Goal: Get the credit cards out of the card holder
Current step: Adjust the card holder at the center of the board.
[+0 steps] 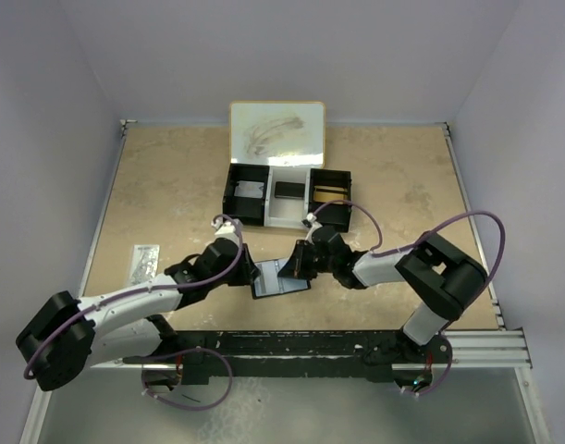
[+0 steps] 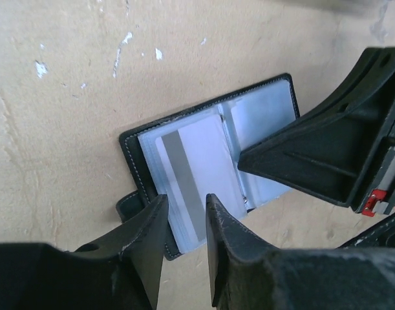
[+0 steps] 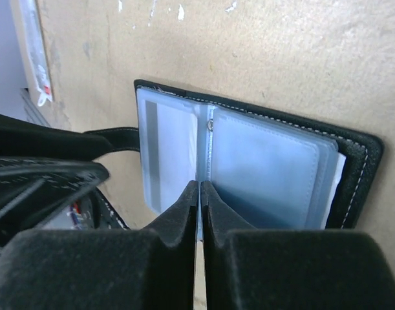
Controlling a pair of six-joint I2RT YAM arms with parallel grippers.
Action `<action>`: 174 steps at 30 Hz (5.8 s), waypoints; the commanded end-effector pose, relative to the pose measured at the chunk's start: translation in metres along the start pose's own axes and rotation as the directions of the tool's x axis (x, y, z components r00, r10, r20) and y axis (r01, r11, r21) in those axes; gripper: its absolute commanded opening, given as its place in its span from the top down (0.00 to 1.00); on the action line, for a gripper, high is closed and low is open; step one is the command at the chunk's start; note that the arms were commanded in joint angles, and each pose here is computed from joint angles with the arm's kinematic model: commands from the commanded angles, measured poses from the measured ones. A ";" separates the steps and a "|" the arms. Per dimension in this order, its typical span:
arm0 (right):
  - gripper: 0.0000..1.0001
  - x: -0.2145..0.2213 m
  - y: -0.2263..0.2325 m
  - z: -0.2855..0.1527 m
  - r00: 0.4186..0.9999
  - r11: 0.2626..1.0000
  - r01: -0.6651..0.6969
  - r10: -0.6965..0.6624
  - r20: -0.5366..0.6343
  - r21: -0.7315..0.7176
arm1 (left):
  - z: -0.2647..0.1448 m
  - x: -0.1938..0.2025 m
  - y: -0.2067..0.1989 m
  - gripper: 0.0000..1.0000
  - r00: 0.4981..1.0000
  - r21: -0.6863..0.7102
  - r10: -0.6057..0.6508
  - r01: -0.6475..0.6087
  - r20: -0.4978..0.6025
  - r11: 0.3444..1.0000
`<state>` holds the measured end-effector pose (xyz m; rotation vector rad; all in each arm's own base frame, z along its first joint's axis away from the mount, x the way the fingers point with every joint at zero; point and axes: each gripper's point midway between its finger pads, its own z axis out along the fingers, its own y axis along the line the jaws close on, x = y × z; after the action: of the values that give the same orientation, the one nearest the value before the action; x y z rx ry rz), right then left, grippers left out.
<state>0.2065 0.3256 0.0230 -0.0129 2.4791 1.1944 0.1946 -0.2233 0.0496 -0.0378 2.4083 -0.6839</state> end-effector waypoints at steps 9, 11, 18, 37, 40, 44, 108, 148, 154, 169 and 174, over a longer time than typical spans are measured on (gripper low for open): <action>0.87 -0.018 0.027 -0.015 0.967 0.962 0.254 -0.255 -0.004 0.098 | -0.020 -0.033 0.010 0.72 0.976 -0.046 -0.115 0.125 0.186 0.991; 0.87 -0.017 0.030 -0.010 0.961 0.952 0.275 -0.276 -0.014 0.131 | -0.025 -0.037 0.010 0.71 0.969 -0.042 -0.129 0.141 0.213 0.989; 0.90 -0.015 -0.008 -0.003 0.973 0.919 0.228 -0.230 -0.030 0.322 | -0.035 -0.046 0.004 0.68 0.960 -0.009 -0.145 0.151 0.240 0.988; 0.89 0.016 -0.047 -0.010 0.992 0.917 0.126 -0.116 -0.050 0.379 | -0.018 -0.022 -0.024 0.63 0.988 0.053 -0.077 0.070 0.130 0.996; 0.89 0.021 -0.049 -0.011 0.994 0.927 0.112 -0.100 -0.052 0.358 | -0.017 -0.020 -0.029 0.62 0.986 0.082 -0.100 0.089 0.133 0.993; 0.89 0.024 -0.052 -0.010 0.997 0.936 0.081 -0.070 -0.044 0.343 | -0.012 -0.013 -0.033 0.62 0.986 0.092 -0.118 0.107 0.120 0.990; 0.90 0.021 -0.059 -0.012 1.000 0.922 0.027 -0.026 -0.009 0.387 | 0.015 0.008 -0.003 0.65 0.968 -0.113 -0.170 0.193 0.183 0.975; 0.88 0.012 -0.040 -0.008 0.999 0.944 0.051 -0.054 0.002 0.325 | 0.008 -0.003 -0.084 0.67 0.994 0.094 -0.057 0.047 0.097 0.994; 0.88 0.015 -0.044 -0.008 0.999 0.941 0.053 -0.054 -0.006 0.334 | 0.006 -0.006 -0.073 0.65 0.996 -0.022 0.004 -0.001 0.094 1.000; 0.84 0.015 -0.017 -0.012 1.000 0.975 0.028 -0.028 -0.006 0.220 | 0.011 -0.008 -0.097 0.70 0.994 0.063 -0.002 -0.006 0.113 0.998; 0.81 0.003 0.001 -0.023 0.999 0.983 0.017 -0.026 0.045 0.183 | 0.016 -0.010 -0.100 0.70 0.993 0.060 0.007 -0.015 0.118 0.998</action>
<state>0.2037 0.3132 0.0231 0.0347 2.5297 0.9251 0.1904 -0.2970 0.0761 -0.0412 2.3354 -0.6571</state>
